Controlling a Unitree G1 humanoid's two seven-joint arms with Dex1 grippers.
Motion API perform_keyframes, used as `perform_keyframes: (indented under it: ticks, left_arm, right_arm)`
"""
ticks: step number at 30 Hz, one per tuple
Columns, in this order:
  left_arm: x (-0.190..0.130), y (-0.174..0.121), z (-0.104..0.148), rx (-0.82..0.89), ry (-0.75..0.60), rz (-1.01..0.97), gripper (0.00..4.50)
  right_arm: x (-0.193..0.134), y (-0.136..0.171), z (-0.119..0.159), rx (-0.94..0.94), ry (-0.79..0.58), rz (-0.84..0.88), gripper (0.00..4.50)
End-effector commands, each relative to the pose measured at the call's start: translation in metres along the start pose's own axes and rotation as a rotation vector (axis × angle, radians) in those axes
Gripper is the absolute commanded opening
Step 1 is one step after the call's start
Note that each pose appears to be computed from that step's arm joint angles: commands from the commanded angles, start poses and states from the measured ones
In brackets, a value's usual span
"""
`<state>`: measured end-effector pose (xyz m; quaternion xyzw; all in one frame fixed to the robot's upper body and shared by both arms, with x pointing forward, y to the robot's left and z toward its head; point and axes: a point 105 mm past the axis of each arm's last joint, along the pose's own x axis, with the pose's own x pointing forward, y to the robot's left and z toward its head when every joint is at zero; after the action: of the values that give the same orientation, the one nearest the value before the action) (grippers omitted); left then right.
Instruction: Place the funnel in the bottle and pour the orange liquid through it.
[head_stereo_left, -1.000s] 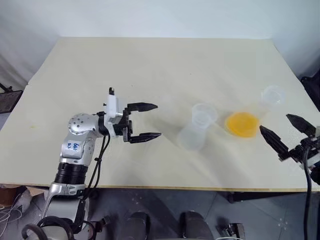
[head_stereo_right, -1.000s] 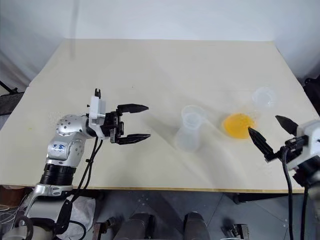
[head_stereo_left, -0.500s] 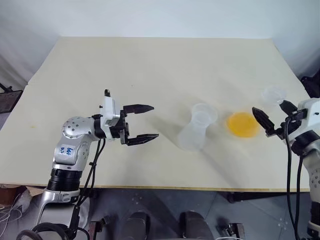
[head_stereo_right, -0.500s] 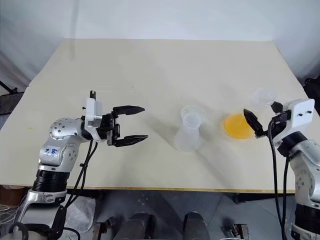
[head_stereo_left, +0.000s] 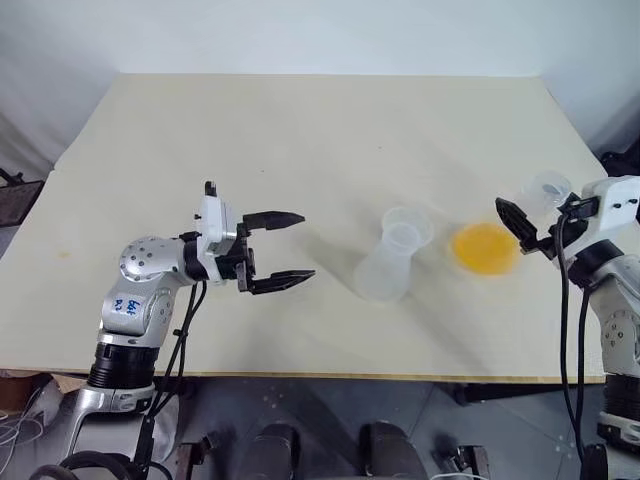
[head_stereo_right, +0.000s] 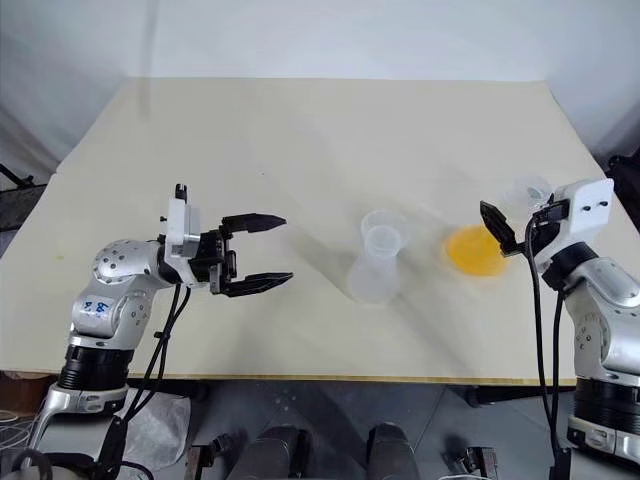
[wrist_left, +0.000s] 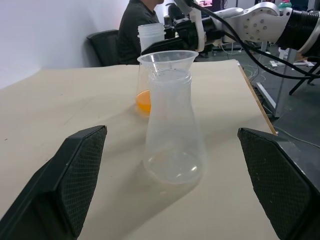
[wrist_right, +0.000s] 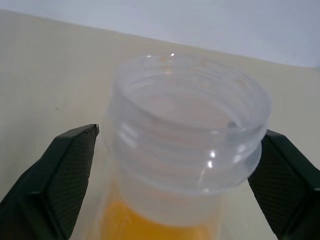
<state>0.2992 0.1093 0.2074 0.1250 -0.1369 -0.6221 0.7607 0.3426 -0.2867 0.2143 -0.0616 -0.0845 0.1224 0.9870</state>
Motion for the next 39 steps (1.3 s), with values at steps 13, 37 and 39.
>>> perform_keyframes:
  ticks: [13,37,39]
  left_arm:
    - [-0.002,0.003,0.015,0.051,-0.029,0.005,4.46]
    - [0.0,0.007,0.011,0.049,-0.027,0.017,4.5]
    - [0.001,0.006,0.009,0.046,-0.024,0.005,4.5]
  right_arm:
    - [-0.002,-0.007,0.02,-0.026,-0.082,-0.017,4.5]
    - [-0.002,-0.004,0.022,-0.035,-0.085,0.001,2.8]
    - [-0.001,0.005,0.029,-0.072,-0.094,0.031,2.8]
